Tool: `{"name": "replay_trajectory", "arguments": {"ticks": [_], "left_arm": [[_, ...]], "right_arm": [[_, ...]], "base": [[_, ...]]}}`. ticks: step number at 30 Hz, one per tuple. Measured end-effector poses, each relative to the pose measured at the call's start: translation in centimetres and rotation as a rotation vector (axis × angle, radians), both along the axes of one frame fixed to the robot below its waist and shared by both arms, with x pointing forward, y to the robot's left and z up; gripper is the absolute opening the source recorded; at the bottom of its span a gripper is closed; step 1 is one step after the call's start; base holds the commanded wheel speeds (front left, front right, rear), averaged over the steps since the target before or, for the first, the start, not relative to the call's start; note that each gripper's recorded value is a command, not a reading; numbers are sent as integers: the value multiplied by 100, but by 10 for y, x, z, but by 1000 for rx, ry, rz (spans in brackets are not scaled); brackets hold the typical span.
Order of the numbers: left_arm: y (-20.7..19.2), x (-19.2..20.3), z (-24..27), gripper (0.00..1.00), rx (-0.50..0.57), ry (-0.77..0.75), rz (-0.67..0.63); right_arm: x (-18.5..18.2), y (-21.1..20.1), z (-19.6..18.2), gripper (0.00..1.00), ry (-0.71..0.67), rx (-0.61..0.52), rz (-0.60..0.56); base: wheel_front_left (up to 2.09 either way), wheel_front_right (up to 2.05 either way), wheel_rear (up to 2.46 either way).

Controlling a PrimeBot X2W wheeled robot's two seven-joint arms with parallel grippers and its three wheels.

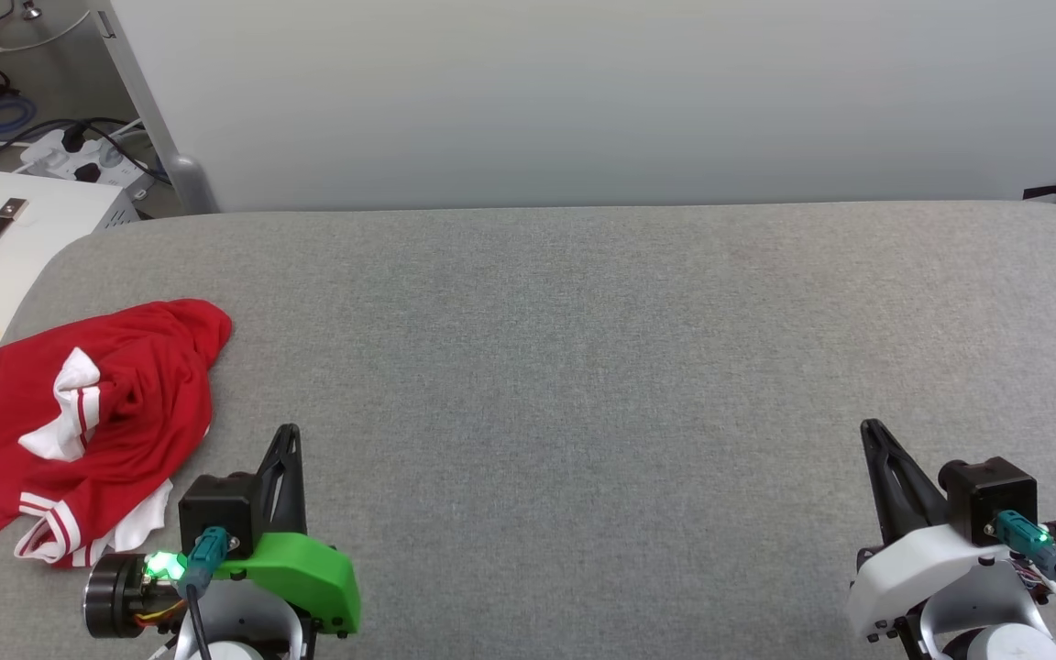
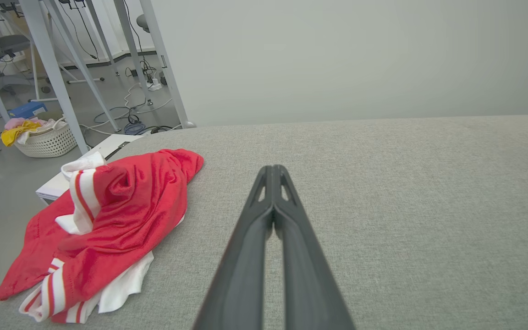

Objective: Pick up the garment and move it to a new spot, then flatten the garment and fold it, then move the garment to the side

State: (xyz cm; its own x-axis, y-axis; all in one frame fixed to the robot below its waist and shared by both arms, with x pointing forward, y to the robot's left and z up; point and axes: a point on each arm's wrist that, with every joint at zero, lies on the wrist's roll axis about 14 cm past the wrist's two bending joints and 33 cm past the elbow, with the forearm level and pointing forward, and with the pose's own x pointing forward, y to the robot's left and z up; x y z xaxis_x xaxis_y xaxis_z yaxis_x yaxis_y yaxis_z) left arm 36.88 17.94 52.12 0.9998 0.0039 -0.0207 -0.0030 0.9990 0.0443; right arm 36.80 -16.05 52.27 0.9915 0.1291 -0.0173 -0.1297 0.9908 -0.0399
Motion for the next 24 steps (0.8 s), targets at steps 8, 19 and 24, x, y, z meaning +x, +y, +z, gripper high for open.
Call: {"name": "replay_trajectory", "arguments": {"ticks": [8, 19, 24], "left_arm": [[0, 0, 0, 0, 0, 0, 0], [0, 0, 0, 0, 0, 0, 0], [0, 0, -1, 100, 0, 2, -1]], "right_arm": [[0, 0, 0, 0, 0, 0, 0], [0, 0, 0, 0, 0, 0, 0], [0, 0, 0, 100, 0, 1, -1]], "base": [[0, 0, 0], [0, 0, 0], [0, 0, 0]]}}
